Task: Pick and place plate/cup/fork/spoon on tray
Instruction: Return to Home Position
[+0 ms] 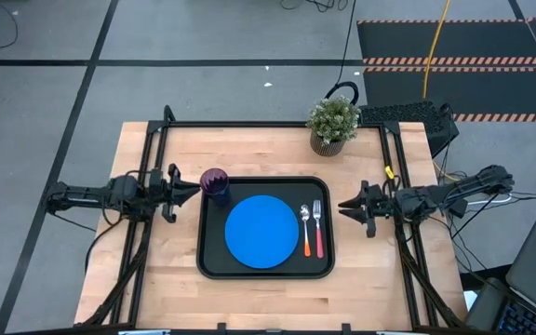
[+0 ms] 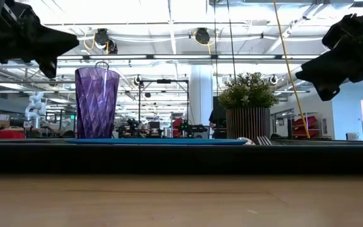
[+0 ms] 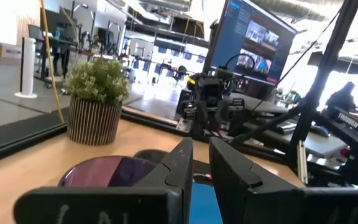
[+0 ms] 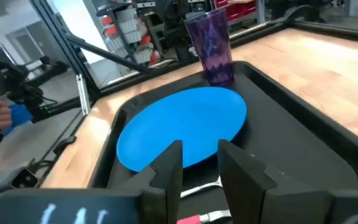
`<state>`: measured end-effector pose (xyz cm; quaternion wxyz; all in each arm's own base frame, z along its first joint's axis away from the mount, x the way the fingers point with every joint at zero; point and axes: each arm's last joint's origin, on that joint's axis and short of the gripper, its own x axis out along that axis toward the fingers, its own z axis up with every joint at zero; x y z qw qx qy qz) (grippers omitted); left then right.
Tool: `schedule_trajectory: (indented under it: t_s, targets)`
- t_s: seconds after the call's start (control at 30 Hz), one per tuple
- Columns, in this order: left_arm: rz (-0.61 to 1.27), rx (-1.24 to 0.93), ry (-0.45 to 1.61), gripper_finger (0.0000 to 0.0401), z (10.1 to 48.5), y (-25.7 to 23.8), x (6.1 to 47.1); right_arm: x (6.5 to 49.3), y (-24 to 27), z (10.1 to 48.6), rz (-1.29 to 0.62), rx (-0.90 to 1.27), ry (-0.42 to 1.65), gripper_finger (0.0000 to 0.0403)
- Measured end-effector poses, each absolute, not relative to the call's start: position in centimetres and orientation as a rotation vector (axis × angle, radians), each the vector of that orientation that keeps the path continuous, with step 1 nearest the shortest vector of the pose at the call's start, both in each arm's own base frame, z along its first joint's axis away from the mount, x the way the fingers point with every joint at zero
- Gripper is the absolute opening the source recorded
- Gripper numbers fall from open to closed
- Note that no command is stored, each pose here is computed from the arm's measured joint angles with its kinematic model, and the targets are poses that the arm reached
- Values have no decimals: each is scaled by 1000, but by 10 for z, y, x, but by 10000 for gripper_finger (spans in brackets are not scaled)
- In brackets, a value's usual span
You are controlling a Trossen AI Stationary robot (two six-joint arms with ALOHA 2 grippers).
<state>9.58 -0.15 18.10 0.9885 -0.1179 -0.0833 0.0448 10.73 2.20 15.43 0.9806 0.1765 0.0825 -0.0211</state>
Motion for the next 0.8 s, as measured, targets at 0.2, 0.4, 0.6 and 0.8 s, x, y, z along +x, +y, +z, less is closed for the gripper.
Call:
schedule_trajectory:
  t_s: [0.2,0.4,0.6,0.8]
  targets:
    - [94,-195,-160,56,180,-1,96,108,22,155,-35,340,149,93]
    - [109,-153,-88,56,174,-1,97,108,22,156,-31,331,142,93]
    - [84,-103,-62,56,172,-2,97,108,23,157,-4,311,136,93]
    - [3,-61,-57,56,172,-5,97,108,23,159,2,277,111,93]
